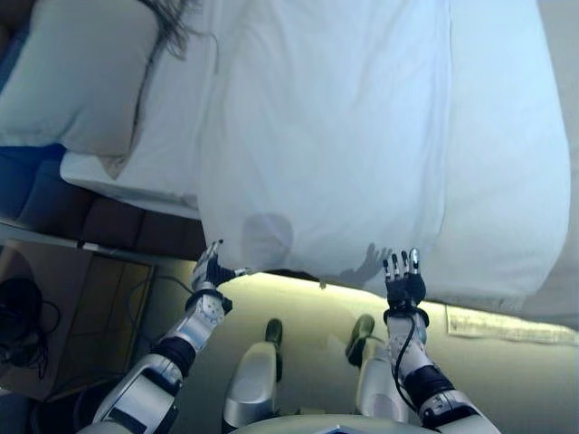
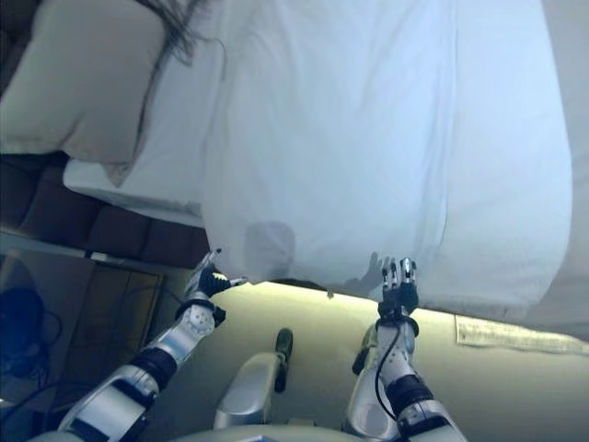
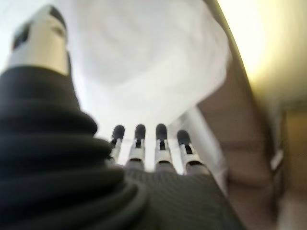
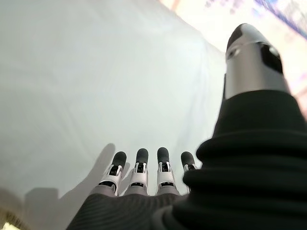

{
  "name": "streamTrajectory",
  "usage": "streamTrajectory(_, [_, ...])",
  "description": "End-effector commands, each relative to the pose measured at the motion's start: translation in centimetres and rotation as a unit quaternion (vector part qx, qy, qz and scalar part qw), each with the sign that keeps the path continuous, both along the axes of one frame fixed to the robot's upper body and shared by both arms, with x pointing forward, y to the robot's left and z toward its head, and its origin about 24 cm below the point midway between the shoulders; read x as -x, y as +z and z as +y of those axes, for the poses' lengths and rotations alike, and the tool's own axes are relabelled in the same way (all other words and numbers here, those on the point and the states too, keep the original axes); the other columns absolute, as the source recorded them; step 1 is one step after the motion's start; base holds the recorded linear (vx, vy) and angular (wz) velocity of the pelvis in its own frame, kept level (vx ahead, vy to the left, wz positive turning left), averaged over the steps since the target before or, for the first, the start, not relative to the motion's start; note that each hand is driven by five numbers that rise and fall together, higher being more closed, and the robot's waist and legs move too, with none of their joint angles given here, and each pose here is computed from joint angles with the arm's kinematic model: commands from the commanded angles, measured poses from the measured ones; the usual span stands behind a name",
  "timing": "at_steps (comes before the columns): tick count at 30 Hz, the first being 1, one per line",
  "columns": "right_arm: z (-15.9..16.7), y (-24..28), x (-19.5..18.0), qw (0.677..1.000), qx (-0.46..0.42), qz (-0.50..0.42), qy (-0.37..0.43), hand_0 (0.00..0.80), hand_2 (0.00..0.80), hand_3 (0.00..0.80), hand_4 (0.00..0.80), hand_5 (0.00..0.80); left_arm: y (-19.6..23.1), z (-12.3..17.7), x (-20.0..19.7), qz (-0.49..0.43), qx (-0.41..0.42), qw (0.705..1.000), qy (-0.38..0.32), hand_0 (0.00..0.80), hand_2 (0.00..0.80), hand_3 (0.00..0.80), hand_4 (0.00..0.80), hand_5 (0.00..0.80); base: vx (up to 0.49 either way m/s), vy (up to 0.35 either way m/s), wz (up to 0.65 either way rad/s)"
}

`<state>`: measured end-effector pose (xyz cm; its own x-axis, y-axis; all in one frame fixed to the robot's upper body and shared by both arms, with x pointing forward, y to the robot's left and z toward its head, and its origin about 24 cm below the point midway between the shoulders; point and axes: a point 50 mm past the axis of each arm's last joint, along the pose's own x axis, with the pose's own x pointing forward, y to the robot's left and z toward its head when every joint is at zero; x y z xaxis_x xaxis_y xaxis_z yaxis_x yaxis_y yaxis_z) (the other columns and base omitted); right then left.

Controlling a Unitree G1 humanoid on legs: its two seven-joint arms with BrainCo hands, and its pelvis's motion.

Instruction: Make the bed neatly

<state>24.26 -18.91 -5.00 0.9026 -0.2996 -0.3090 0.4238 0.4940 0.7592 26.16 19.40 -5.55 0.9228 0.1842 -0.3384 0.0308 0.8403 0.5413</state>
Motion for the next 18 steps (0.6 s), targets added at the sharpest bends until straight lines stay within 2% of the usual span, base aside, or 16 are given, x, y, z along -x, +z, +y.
streamTrajectory(1, [0.9,0.8,0.4,1.0,0.006,-0.021,0.02,0.0,0.0,0.0,0.0,0.0,0.7,0.5,0.2,-0.017,0.161,0.987,0.006,0.0,0.0,0.0,0.0,0.0,0.129,-0.017,0.05])
streamTrajectory(8, [1.5,-0.1,1.4,0.999,0.02,0.0,0.049,0.0,0.0,0.0,0.0,0.0,-0.5,1.0,2.7,-0.003,0.323,0.946,0.044,0.0,0.0,0.0,0.0,0.0,0.097,-0.012,0.15])
streamTrajectory(15, [1.7,-0.5,1.6,0.996,0.029,0.018,0.086,0.0,0.0,0.0,0.0,0.0,-0.1,1.2,3.2,-0.007,0.339,0.941,0.024,0.0,0.0,0.0,0.0,0.0,0.019,-0.01,0.09])
streamTrajectory(18, [-0.7,-1.9,3.2,0.99,0.067,0.029,0.119,0.0,0.0,0.0,0.0,0.0,0.1,2.9,3.5,-0.017,0.349,0.936,0.04,0.0,0.0,0.0,0.0,0.0,-0.038,-0.008,-0.05])
